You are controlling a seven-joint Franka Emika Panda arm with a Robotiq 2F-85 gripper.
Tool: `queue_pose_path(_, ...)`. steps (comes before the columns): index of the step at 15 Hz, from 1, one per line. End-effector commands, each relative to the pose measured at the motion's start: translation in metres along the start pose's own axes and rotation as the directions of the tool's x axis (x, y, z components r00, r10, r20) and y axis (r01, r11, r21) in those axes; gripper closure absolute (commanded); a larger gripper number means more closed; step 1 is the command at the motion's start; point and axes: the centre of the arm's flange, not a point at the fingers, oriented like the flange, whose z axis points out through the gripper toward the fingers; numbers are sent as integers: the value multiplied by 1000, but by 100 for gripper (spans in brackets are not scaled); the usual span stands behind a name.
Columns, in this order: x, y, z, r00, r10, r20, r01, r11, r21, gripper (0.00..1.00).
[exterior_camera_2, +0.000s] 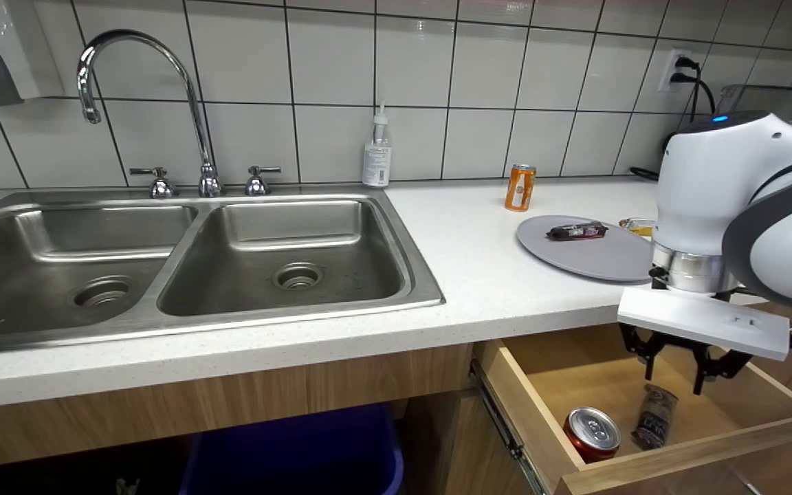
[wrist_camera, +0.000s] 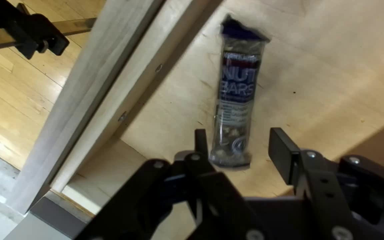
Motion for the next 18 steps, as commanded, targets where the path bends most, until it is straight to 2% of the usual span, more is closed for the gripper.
queue_pose_path(1, 6, -2, -9, 1000, -14, -18, 14, 1000, 11, 16)
queue_pose_path(3, 8, 4, -18, 999, -16, -34, 17, 1000, 19, 1)
queue_pose_path(4, 10, 7, -21, 999, -22, -37, 23, 1000, 20, 0)
queue_pose_path(12, 32, 33, -57, 991, -91, -95, 95, 995, 40, 0)
queue_pose_path(18, 52, 37, -85, 979, -169, -116, 178, 982, 69, 0)
